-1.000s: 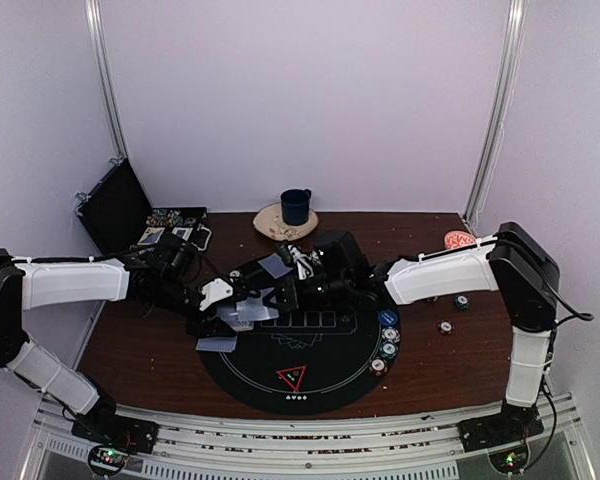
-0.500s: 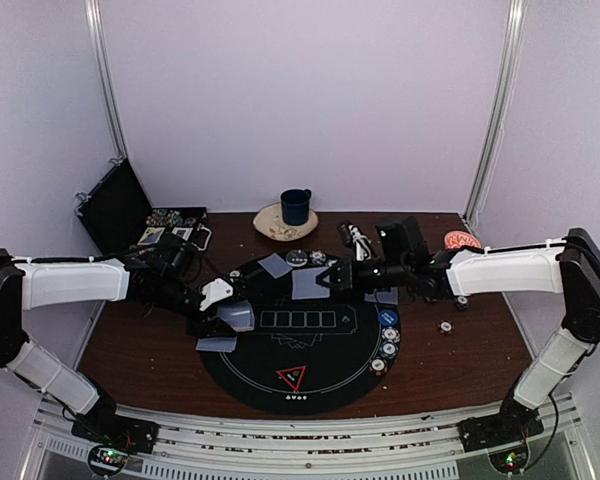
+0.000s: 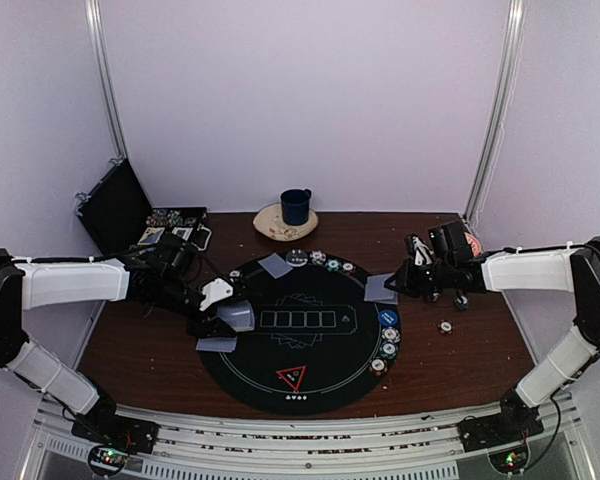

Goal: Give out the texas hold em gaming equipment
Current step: Distribute the poker card in the small blind area.

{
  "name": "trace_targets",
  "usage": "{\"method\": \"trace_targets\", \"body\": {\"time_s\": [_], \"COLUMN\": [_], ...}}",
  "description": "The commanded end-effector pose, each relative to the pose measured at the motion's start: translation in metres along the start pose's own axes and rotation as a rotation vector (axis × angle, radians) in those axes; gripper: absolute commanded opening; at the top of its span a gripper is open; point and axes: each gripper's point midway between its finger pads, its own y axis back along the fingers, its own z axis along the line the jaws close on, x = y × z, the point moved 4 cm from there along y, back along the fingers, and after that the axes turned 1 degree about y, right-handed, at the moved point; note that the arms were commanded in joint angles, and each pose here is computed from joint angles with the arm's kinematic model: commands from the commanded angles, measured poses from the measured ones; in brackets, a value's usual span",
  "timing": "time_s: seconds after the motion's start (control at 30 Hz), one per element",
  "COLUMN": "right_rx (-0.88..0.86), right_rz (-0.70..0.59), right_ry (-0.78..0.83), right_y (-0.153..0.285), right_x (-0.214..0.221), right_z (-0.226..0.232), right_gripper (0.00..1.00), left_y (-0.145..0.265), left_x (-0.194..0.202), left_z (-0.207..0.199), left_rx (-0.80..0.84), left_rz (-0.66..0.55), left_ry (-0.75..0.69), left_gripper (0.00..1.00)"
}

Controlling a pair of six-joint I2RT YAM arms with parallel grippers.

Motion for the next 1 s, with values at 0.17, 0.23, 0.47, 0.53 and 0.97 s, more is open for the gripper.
{"method": "trace_targets", "body": {"time_s": [0.17,0.23,0.47,0.53,0.97], "right_rx": [0.023,0.032,-0.008,-0.030,-0.069], "right_rz": [0.040,0.045,0.069,0.076,0.085], "right_ry": [-0.026,-0.030,-0.059,-0.066,-0.108], "right_y": [-0.010,-0.012,-0.025,-0.026,-0.036], "right_x": [0.000,-0.002,-0.009,-0.010,-0.025], "right_z": [-0.024,-0.026,-0.025,-0.022,-0.025], "right_gripper": [0.00,0.00,0.00,0.00,0.01], "left_y": [0.000,0.000,-0.001,-0.001,-0.002], "left_x": [-0.010,-0.011,-0.010,-0.010,-0.009], "left_z": [0.001,0.001,0.002,0.001,0.002], "left_rx": [0.007,0.005,0.006,0.007,0.011], "left_rz": [-0.040,-0.042,-0.038,-0.037,-0.035], "left_ry": [-0.036,-0.039,-0.036,-0.035,-0.035], "left_gripper": [0.05,0.06,0.05,0.06,0.06]}}
